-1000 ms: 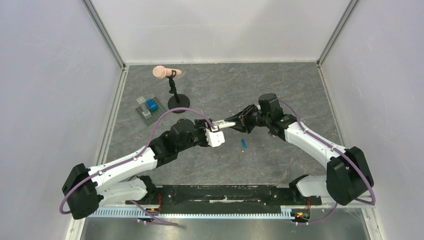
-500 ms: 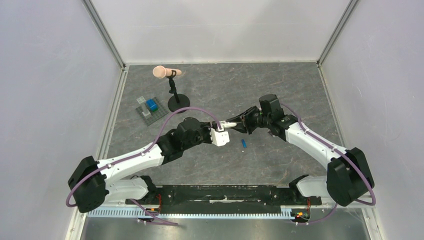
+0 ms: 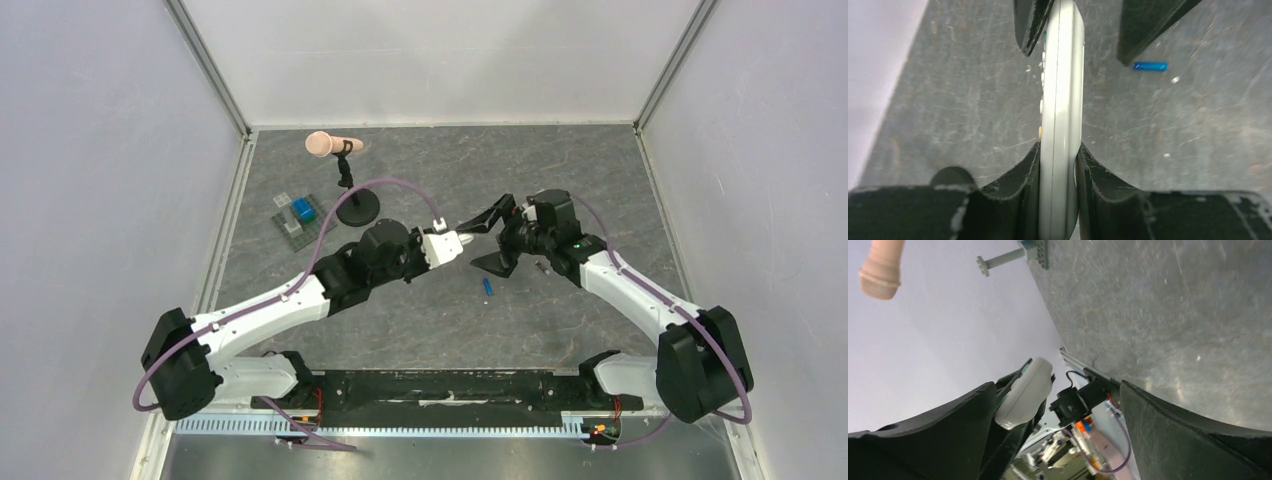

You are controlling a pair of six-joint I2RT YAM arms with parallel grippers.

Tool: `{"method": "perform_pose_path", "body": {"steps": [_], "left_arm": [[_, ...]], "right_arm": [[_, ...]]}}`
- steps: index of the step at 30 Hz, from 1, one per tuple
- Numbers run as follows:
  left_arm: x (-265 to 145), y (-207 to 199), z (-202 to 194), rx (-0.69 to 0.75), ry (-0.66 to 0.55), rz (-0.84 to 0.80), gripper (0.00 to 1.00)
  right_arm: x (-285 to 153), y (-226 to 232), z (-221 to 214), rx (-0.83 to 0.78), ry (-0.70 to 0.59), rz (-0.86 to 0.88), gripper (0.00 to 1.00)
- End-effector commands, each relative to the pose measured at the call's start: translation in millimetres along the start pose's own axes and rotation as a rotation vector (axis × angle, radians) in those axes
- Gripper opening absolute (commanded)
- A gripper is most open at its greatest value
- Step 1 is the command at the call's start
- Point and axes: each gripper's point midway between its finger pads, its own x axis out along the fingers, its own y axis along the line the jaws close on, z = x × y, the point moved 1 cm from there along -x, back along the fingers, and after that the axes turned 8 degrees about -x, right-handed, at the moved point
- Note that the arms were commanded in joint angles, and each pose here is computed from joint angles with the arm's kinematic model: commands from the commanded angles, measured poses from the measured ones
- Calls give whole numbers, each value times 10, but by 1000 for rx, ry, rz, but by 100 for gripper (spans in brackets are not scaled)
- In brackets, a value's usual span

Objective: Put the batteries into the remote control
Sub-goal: Adjust the remote control.

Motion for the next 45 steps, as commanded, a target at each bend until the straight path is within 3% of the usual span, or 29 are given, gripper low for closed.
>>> {"method": "perform_pose_path", "body": {"steps": [1, 7, 10, 16, 24, 27, 33, 38, 40, 43, 45], "left_arm": [[-97, -186, 241, -371, 44, -107, 2], [-235, -561, 600, -679, 60, -388, 2], [-339, -661, 776, -754, 21, -506, 2], [-623, -540, 1115, -849, -90, -672, 2], [-877, -511, 1372, -861, -181, -775, 2], [-874, -506, 1387, -860, -189, -777, 2], [-870, -460, 1445, -864, -214, -766, 2], [-857, -312, 1524, -883, -269, -682, 3], [-848, -179, 1557, -895, -316, -587, 12], [-903, 48, 1609, -939, -420, -437, 48], [-1006, 154, 1663, -961, -520, -381, 74]], "right_arm": [[-253, 342, 113, -379, -39, 236, 96], [-642, 853, 204, -914, -224, 359, 97], [-776, 1020, 83, -1096, -228, 455, 98], [-948, 1025, -349, -1266, -44, 657, 98], [-1078, 939, -524, -1391, 4, 690, 95], [-1056, 905, -544, -1367, 27, 689, 88], [-1040, 907, -615, -1320, 77, 714, 64], [-1112, 1057, -693, -1265, 91, 785, 34], [-1145, 1137, -698, -1218, 69, 818, 21], [-1165, 1307, -618, -1112, -8, 843, 6], [-1192, 1406, -569, -1036, -56, 870, 4]]}}
